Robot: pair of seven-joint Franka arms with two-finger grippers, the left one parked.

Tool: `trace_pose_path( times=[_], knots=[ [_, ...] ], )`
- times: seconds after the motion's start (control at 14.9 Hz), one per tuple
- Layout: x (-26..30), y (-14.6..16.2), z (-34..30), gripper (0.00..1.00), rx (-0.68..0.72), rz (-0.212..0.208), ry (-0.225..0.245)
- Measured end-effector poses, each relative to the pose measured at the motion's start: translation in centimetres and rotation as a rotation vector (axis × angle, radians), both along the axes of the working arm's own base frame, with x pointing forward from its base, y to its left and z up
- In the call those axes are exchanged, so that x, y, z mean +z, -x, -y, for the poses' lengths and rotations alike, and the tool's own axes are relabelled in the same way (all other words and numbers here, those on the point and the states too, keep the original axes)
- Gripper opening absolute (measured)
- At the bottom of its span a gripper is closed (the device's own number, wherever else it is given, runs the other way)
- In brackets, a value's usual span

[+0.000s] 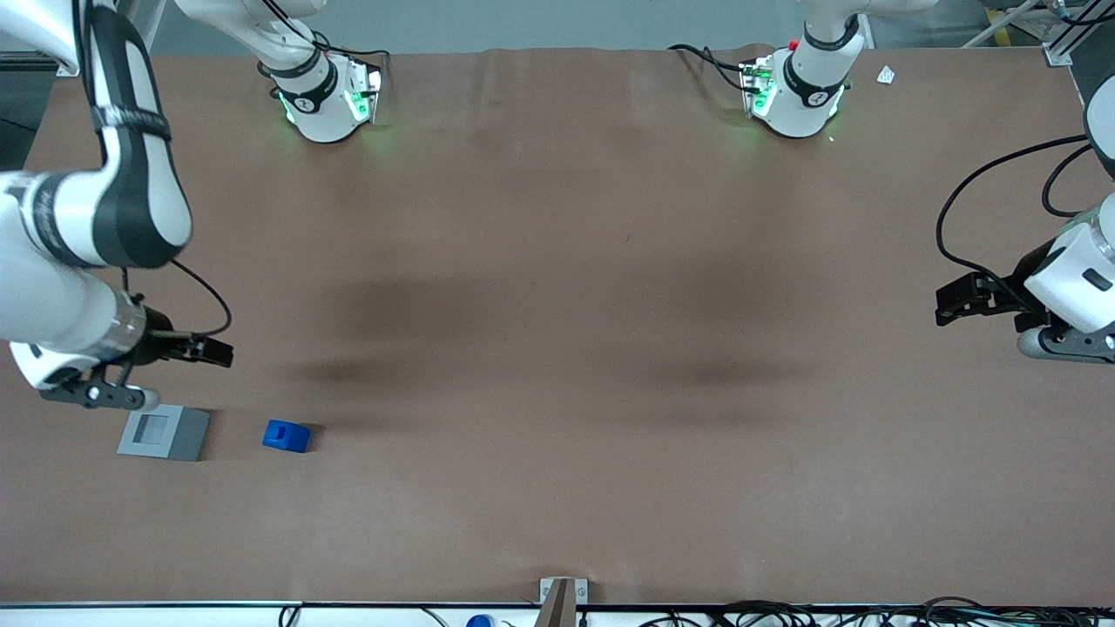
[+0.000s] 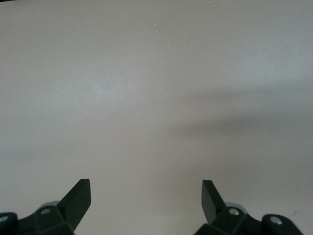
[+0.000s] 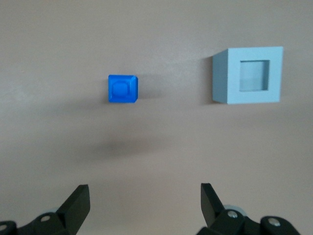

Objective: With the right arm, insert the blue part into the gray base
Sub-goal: 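Close the right gripper on the blue block and lift it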

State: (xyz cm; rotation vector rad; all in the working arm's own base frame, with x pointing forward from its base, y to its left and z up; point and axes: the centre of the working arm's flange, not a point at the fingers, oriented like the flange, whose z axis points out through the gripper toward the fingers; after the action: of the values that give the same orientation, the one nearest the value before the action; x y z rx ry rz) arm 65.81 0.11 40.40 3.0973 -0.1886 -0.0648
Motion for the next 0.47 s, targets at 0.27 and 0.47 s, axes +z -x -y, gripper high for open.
trace_pose_path(
  times=[0.27, 0.47],
  knots=[
    [-5.8, -2.2, -1.8, 1.0, -0.03, 0.042, -0.002],
    [-9.9, -3.8, -1.9, 1.0, -0.078, 0.099, -0.056]
  ],
)
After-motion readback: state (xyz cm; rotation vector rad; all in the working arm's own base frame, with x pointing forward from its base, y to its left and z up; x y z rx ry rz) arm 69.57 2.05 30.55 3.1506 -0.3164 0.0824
